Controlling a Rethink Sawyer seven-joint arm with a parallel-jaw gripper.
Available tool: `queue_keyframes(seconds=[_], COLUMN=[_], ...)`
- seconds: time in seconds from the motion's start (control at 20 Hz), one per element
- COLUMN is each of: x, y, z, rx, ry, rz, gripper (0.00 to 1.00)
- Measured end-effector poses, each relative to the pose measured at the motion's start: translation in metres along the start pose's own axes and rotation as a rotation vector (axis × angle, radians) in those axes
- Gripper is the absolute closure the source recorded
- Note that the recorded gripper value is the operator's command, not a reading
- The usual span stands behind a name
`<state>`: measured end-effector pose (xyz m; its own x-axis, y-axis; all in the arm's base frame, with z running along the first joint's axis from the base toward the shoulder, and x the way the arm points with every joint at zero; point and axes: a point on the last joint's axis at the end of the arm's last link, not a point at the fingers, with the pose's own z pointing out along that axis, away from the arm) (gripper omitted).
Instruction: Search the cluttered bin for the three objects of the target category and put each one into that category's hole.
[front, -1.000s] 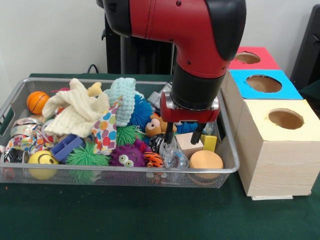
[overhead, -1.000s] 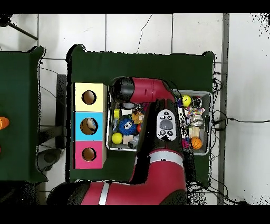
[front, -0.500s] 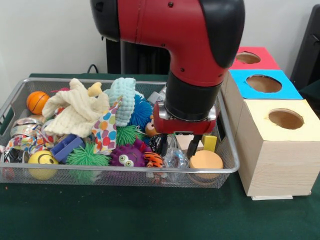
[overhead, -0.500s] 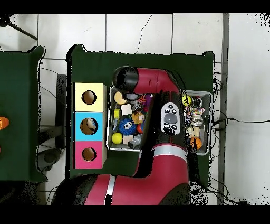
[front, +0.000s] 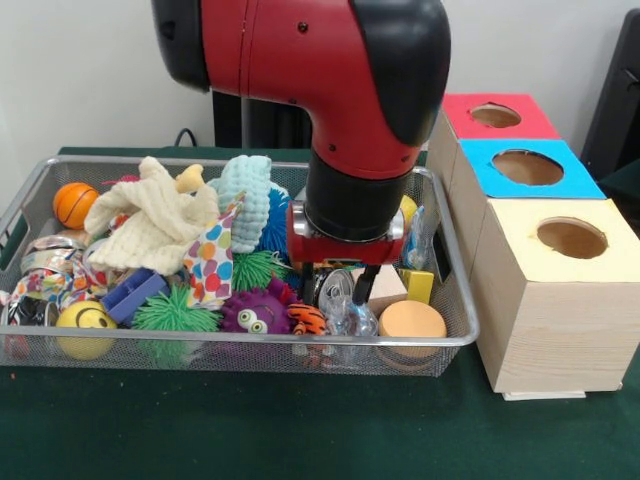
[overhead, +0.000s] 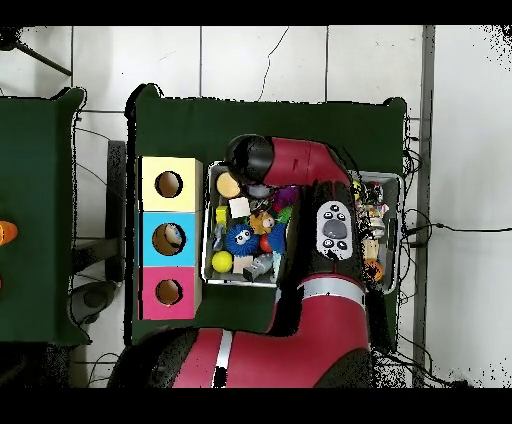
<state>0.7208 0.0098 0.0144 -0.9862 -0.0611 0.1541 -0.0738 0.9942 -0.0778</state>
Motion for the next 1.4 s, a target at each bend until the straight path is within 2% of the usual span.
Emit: queue_keyframes(seconds=[0.25,0.5,0.65,1.4], x=[0.011,0.010,0.009,0.009], y=[0.013,0.038,0.044,0.039], z=[-0.003,-0.016,-0.020,-0.013], rx=[-0.003,0.004,0.003,-0.003], ry=[0.018,0.002,-0.004,0.005], rz=[-0.015,-0.049,-0.056,-0.048], gripper=[0.00,0.00,0.00,0.00])
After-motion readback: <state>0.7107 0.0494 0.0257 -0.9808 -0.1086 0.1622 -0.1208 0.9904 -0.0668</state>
